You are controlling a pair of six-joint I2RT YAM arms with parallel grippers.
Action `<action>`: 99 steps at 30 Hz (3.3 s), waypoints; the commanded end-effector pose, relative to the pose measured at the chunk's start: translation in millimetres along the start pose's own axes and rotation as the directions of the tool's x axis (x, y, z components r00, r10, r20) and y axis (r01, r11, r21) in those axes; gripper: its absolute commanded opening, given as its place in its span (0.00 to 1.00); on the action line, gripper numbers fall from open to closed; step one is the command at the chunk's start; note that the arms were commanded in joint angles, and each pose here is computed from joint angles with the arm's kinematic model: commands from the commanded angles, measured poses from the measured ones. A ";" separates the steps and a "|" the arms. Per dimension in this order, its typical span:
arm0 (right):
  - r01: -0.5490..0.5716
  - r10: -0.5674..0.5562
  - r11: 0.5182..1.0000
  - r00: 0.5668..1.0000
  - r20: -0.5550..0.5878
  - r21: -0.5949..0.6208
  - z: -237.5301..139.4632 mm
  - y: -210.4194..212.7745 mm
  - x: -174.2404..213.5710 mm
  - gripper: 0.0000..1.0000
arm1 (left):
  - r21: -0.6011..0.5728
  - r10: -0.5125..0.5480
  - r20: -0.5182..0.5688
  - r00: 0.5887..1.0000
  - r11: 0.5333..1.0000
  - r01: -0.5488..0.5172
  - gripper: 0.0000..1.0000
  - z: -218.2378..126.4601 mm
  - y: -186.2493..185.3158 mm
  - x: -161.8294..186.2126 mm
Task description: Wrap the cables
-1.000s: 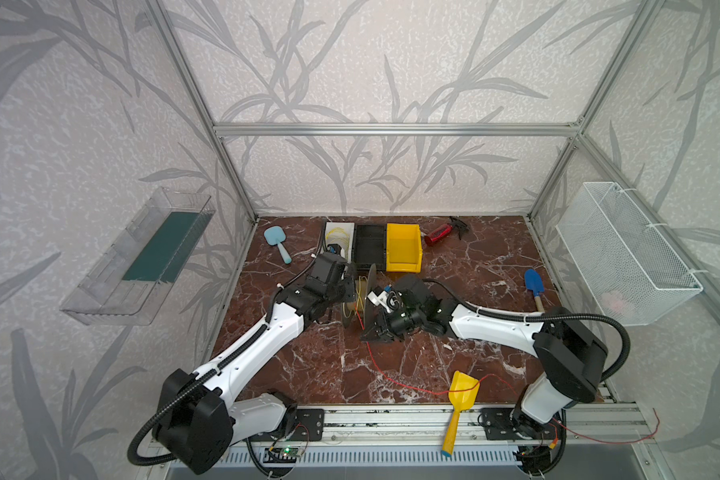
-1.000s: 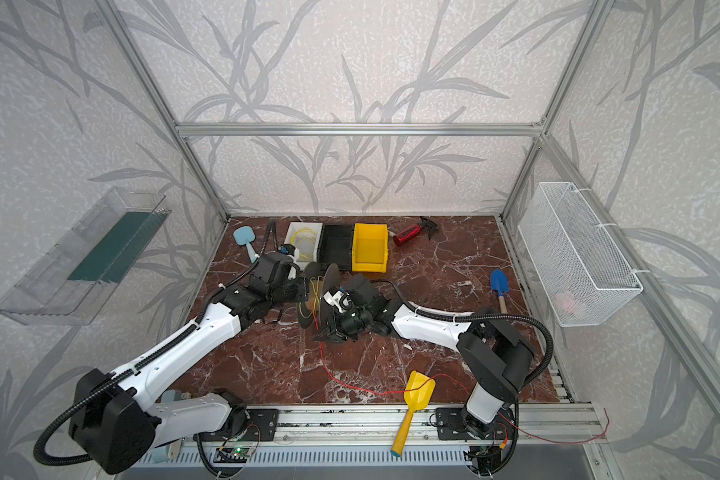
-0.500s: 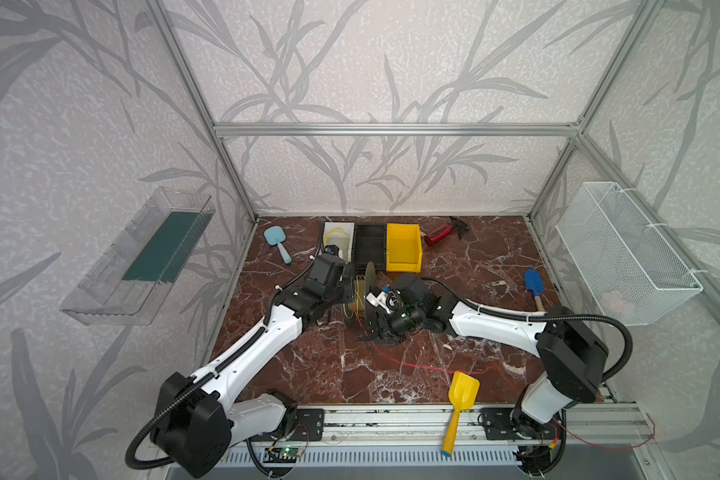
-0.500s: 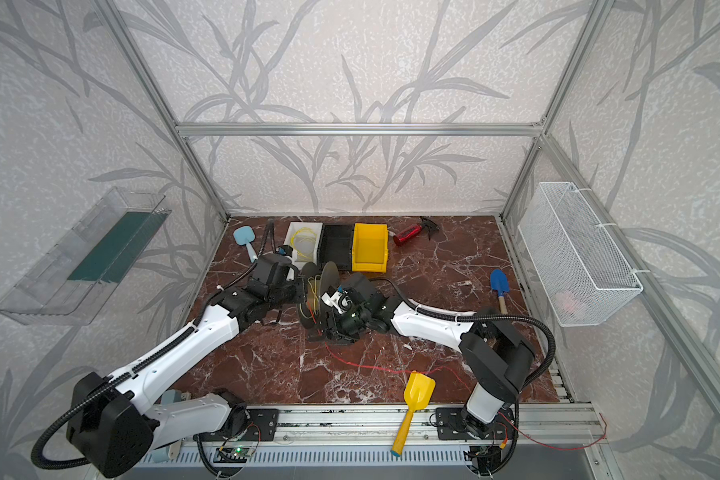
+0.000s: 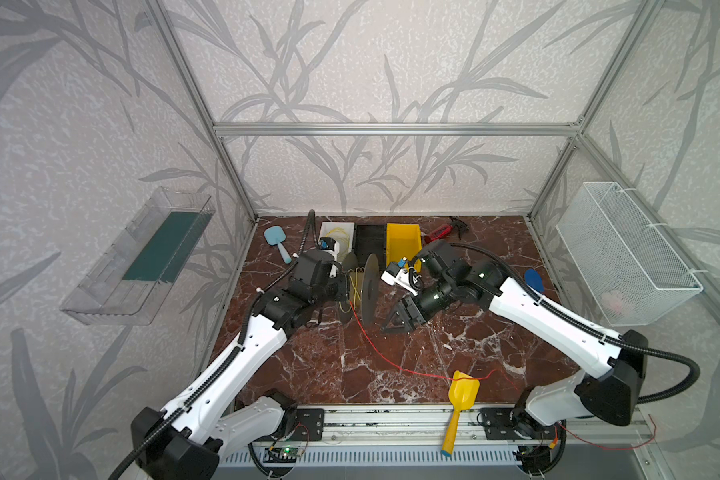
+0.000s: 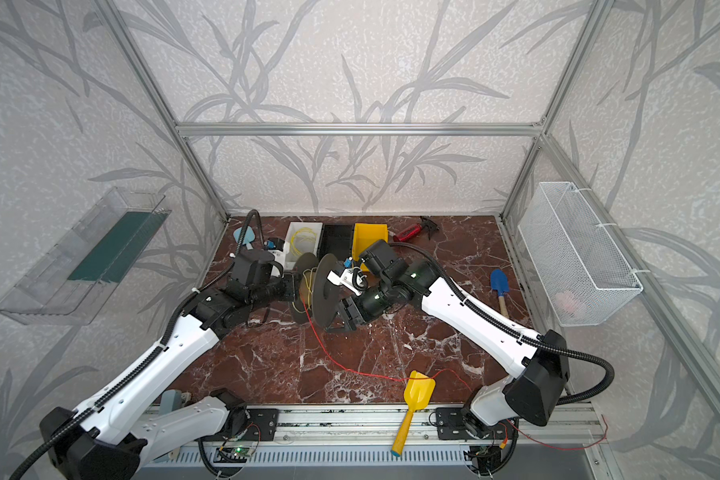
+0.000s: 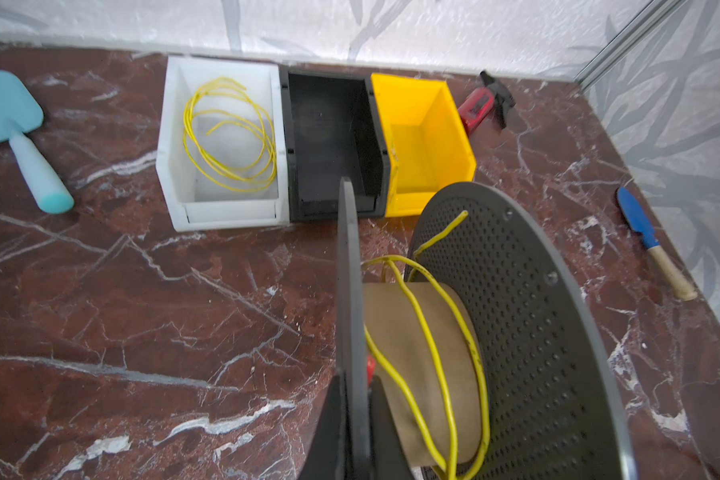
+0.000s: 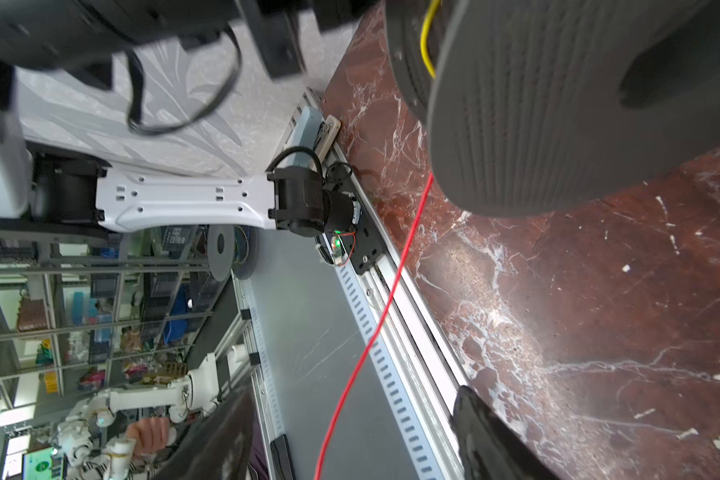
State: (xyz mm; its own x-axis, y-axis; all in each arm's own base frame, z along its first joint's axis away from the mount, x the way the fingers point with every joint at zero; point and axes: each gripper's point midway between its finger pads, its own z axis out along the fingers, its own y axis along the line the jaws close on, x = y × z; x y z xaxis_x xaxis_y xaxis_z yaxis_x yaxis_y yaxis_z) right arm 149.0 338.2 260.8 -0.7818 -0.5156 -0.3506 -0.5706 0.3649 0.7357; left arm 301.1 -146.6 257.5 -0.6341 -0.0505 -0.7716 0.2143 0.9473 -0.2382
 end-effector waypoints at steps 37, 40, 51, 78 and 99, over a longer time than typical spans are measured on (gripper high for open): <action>0.043 -0.053 0.998 0.981 -0.186 -0.056 -9.7 29.3 93.1 0.85 | 0.093 0.059 0.191 0.980 0.993 -0.078 0.00 -40.8 -31.8 -78.8; 0.039 -0.041 0.999 0.977 -0.211 -0.016 -11.8 22.8 108.5 0.85 | 0.088 0.055 0.194 0.979 0.993 -0.073 0.00 -42.2 -29.6 -79.7; 0.033 -0.028 0.999 0.992 -0.126 0.041 3.4 -0.8 125.3 0.00 | 0.144 -0.107 0.189 0.976 0.986 0.080 0.00 -44.6 -16.4 -83.8; -0.136 0.132 0.897 0.990 0.039 0.420 -25.3 -187.5 -62.8 0.00 | 0.347 -0.124 -0.138 0.983 0.923 0.166 0.00 -81.8 -10.1 30.3; -0.079 0.102 0.969 0.991 0.088 -0.236 -34.7 -13.9 -122.9 0.06 | -0.159 0.252 -0.259 0.932 0.941 -0.299 0.00 27.5 -27.0 39.9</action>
State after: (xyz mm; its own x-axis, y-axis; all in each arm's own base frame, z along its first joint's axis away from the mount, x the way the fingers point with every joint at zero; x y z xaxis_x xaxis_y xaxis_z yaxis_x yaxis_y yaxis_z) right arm 296.6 347.0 243.9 -0.9061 -0.3701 -0.2050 -0.3707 0.4610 0.8062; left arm 281.2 -182.8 207.7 -0.7439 0.2940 -0.6001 0.3300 0.9425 0.0527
